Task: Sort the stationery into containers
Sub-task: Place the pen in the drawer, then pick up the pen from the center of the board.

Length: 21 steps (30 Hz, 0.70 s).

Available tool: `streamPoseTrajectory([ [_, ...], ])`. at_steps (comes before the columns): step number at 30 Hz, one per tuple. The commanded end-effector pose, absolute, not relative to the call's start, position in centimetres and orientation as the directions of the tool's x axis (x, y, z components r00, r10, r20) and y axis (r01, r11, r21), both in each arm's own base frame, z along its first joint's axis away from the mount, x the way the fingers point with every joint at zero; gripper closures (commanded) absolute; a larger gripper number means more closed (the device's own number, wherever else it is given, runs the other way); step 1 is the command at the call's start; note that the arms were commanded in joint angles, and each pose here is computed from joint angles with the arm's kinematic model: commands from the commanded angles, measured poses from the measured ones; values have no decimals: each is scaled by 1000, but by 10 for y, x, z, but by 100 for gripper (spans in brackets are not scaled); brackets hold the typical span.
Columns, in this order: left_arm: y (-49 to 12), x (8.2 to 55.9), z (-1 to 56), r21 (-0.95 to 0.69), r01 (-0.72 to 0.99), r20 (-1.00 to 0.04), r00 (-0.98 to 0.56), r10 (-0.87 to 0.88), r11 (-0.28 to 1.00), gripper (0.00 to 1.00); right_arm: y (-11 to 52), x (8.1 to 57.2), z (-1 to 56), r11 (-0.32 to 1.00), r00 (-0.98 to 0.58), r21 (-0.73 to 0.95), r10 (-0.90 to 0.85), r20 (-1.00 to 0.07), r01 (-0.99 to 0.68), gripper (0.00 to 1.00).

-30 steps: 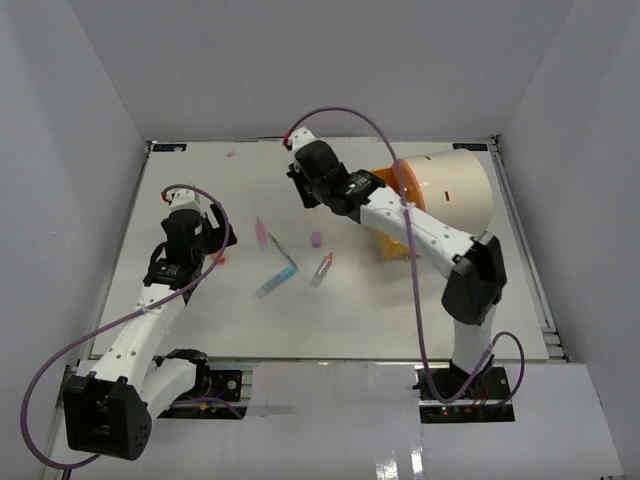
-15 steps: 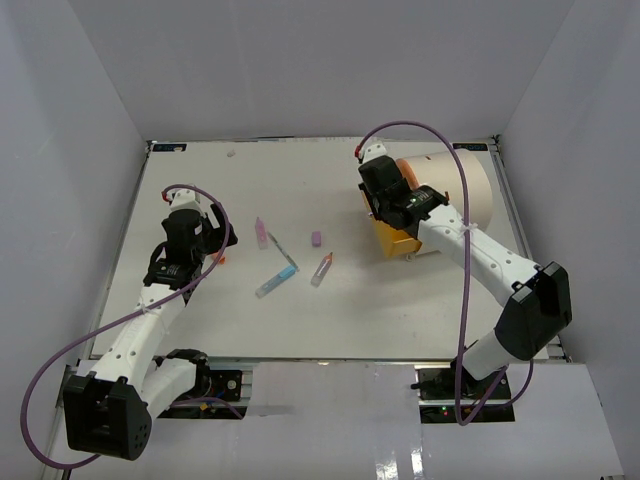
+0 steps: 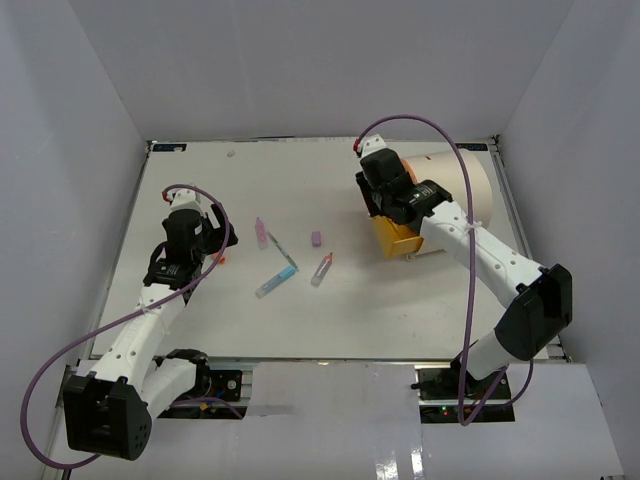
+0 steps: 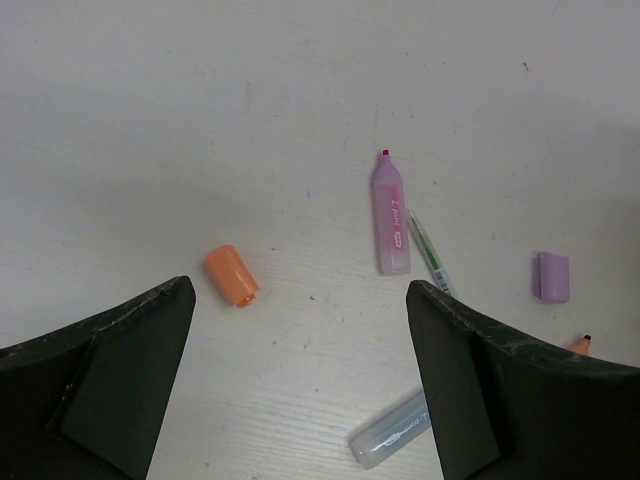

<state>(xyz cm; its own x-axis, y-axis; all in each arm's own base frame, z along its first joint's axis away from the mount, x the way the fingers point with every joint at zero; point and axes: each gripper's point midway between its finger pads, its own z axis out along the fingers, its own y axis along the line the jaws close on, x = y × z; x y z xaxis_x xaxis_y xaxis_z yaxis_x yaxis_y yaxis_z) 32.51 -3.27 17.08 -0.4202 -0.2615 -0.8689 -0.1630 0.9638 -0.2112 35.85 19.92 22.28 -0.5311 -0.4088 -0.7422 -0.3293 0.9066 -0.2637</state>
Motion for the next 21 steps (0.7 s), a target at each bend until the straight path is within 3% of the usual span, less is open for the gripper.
streamPoseTrajectory([
  [1,-33,327,178,-218,-152,-878,-401,-261,964,2,228,361,269,907,-449,-175,-348,-823,-382,57],
  [10,-32,327,178,-218,-157,-877,-401,-264,963,2,348,343,253,781,-426,-54,-396,-813,-622,54],
  [21,-32,327,179,-223,-155,-878,-397,-267,962,2,443,333,140,689,-507,40,-491,-708,-724,54],
])
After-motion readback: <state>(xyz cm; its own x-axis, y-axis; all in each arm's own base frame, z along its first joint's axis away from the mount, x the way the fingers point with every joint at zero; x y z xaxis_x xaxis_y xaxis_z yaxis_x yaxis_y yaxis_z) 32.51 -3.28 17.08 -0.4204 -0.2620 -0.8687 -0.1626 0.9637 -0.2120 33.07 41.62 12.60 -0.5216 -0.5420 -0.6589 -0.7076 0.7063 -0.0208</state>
